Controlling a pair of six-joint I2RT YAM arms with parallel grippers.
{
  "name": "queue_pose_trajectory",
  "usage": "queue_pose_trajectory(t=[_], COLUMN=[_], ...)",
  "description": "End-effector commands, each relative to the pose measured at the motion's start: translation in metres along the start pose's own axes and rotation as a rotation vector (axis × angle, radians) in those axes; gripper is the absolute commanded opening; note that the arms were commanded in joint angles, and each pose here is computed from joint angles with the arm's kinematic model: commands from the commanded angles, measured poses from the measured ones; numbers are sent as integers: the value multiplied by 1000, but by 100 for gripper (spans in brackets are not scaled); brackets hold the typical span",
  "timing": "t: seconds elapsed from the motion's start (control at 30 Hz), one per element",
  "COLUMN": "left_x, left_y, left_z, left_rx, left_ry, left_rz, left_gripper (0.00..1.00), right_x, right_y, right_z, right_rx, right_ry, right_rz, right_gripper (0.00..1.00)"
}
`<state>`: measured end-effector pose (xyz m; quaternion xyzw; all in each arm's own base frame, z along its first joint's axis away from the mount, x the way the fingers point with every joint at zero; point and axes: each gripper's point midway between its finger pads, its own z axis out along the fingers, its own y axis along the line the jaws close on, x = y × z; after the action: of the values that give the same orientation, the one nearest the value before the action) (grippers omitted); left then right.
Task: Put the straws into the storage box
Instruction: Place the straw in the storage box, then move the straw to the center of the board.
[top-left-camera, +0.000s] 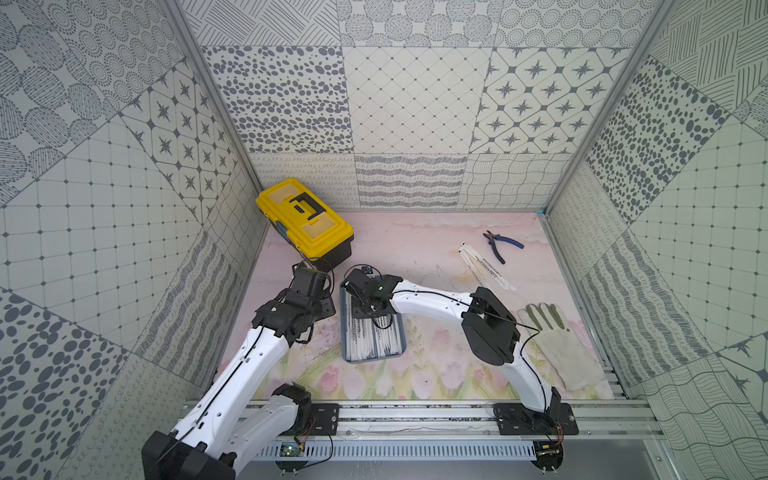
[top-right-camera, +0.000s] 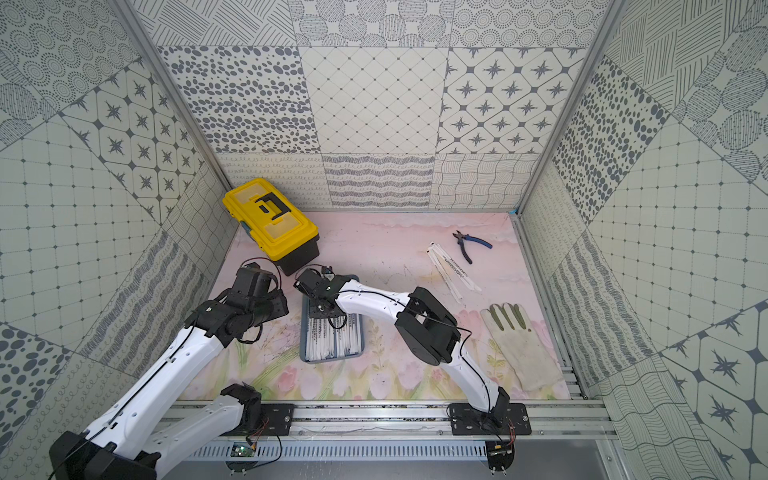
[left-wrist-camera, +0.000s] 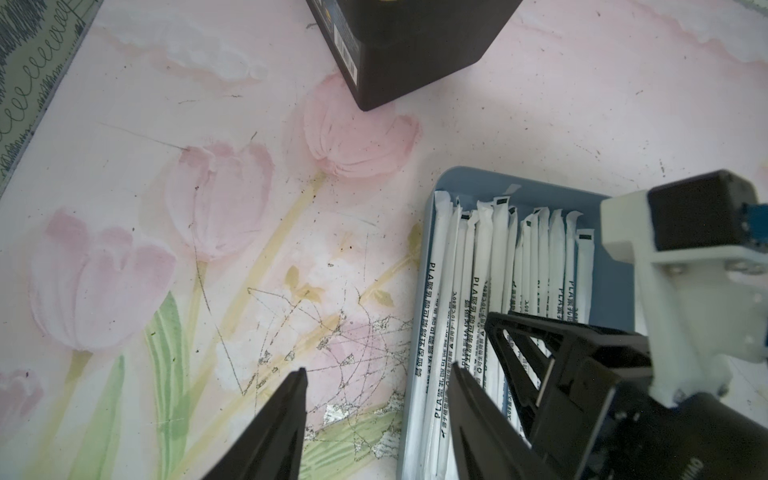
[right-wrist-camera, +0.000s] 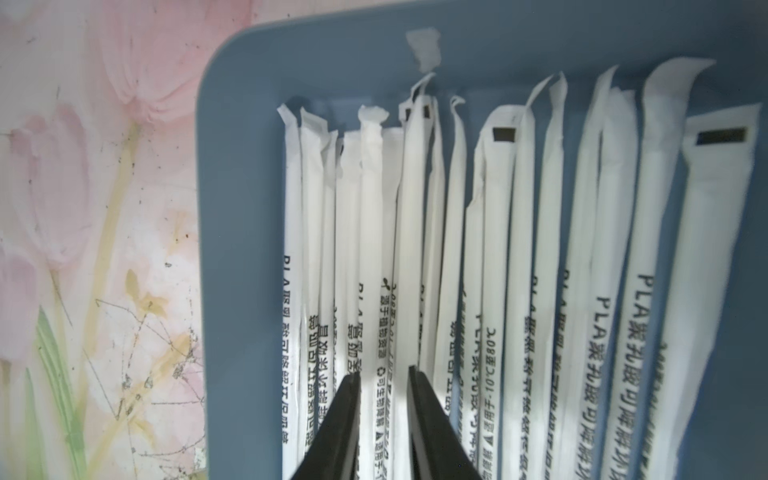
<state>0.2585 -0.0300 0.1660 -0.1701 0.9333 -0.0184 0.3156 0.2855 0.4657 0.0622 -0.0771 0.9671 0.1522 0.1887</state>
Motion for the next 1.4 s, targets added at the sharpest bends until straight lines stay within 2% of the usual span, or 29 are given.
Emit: queue_pose_trajectory(t=[0.0, 0.07, 0.13, 0.27, 0.37, 0.47, 0.63, 0.77, 0.9, 1.03, 1.1, 1.2, 1.3, 1.37], left_x=[-3, -6, -5, 12, 35, 61, 92, 108, 115, 118, 118, 115, 109, 107], left_y=[-9, -23, -49, -128, -183, -226, -275, -288, -284, -280, -277, -269, -260, -254], left_z=[-6, -8, -11, -16, -14, -7, 3, 11, 18, 20, 21, 22, 23, 24], left_rx=[41, 85, 166, 345, 418, 443, 473, 472, 452, 451, 447, 433, 423, 416], left_ry=[13, 8, 10, 2, 33, 84, 147, 189, 206, 212, 213, 209, 198, 196], left_rz=[9, 38, 82, 236, 363, 471, 541, 558, 564, 559, 553, 540, 524, 515], left_gripper=[58, 58, 58, 58, 58, 59, 59, 59, 59, 60, 60, 60, 60, 60], right_x=[-28, -39, -51, -66, -79, -91, -106, -116, -121, -111, -103, -90, -76, -63], right_y=[4, -21, -65, -186, -259, -310, -361, -385, -397, -399, -394, -375, -351, -331], right_z=[-54, -74, -87, -97, -110, -111, -88, -69, -52, -36, -31, -32, -45, -56], right_rx=[-71, -57, -8, 151, 275, 335, 376, 407, 441, 453, 448, 434, 471, 491], right_ry=[-71, -98, -124, -129, -152, -139, -85, -67, -45, 4, 28, 41, 28, 21], right_rz=[20, 38, 70, 130, 132, 160, 211, 248, 247, 237, 225, 186, 98, 41], right_gripper=[26, 26, 26, 30, 34, 40, 48, 50, 51, 51, 48, 35, 22, 18])
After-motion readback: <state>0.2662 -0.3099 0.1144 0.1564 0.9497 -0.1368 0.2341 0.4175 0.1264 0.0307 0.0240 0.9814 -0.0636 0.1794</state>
